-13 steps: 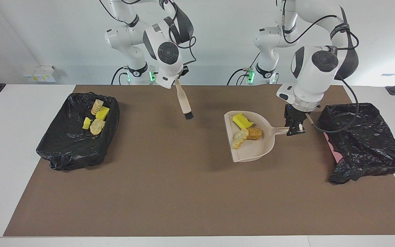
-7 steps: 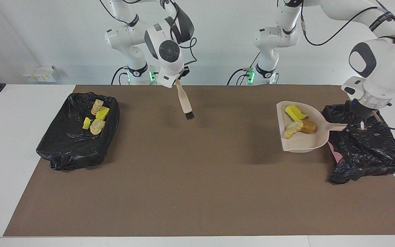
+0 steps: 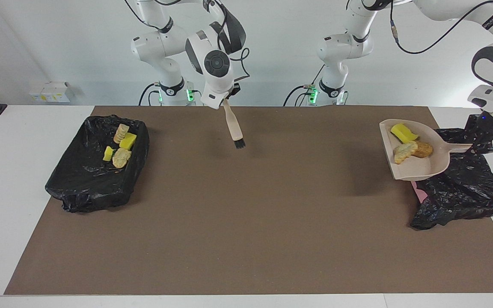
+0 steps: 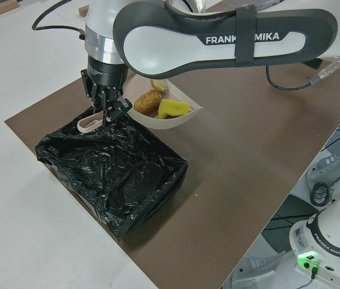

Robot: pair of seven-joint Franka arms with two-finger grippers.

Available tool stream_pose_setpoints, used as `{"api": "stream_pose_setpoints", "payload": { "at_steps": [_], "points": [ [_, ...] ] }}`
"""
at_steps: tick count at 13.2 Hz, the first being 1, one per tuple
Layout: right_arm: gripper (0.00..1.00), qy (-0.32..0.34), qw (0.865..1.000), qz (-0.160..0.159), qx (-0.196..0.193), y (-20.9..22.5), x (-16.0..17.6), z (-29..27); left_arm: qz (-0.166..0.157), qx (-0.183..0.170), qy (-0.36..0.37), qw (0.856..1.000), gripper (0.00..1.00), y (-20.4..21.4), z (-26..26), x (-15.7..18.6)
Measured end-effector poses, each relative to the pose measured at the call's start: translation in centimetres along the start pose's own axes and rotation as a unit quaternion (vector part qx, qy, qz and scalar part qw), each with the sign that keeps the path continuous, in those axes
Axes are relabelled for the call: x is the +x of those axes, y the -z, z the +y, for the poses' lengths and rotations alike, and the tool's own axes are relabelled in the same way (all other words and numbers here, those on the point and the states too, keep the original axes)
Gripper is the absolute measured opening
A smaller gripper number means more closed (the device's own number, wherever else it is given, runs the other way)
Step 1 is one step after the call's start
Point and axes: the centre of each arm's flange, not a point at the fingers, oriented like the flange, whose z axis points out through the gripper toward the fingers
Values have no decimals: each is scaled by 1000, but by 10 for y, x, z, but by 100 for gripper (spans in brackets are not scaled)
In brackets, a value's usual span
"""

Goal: Sweep and dump trash in bin
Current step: 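Tip the dustpan over the left bag with the left gripper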

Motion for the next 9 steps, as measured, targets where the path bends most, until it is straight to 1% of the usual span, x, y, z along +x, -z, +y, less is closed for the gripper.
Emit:
{"api": "stream_pose_setpoints", "payload": {
  "at_steps": [2,4,5,7,9],
  "points": [
    [27,-2,1000,-2,-1,-2,-2,-4,-32,26,5,999,31,4,3,-21],
    [27,-5,1000,3,13,-2,0,-7,-69,38,3,997,31,5,5,-37],
    [27,-12,1000,9,16,-2,1,-10,-84,36,-1,996,31,4,6,-42],
    [27,-39,999,23,13,-10,-1,-29,-116,16,-20,993,31,2,9,-47],
    [27,-74,997,29,14,-26,-4,-57,-167,-7,-32,985,31,2,6,-46]
  ]
}}
